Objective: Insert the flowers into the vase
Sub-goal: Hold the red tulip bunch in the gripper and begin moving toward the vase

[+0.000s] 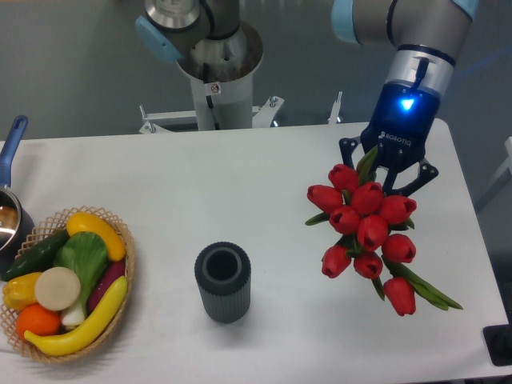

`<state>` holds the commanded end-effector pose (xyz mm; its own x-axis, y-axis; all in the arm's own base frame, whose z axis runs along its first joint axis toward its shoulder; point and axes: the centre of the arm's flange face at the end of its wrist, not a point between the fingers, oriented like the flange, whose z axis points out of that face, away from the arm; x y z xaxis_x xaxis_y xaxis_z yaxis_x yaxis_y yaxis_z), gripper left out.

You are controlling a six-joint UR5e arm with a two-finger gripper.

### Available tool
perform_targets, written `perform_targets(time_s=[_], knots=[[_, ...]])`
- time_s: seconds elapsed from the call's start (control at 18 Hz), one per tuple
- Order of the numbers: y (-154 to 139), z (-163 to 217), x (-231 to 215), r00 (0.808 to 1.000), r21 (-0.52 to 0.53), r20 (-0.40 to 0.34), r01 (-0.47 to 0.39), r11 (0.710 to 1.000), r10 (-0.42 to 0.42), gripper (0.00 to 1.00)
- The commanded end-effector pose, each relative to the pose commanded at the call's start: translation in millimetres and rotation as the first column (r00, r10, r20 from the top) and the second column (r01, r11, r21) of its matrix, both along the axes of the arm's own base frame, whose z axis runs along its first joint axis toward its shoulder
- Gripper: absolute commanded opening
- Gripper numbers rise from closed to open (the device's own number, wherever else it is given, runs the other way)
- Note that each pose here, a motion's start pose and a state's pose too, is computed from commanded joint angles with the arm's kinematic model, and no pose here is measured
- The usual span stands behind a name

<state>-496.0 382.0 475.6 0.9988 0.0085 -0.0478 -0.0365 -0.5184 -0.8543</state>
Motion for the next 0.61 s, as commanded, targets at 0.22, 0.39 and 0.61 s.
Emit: perform_targets(time_s=[0.22,0.39,0.61], knots=[[2.2,-3.5,2.0,1.000,0.000,-0.001,0.005,1.000,-0.005,0.24],[3.7,-4.6,3.7,1.000,0.003,0.002,0.008,1.000,-0.008,0.24],[8.4,-6.1,4.8,1.000,0.019,0.003,0.026,0.999,-0.026,0.24]])
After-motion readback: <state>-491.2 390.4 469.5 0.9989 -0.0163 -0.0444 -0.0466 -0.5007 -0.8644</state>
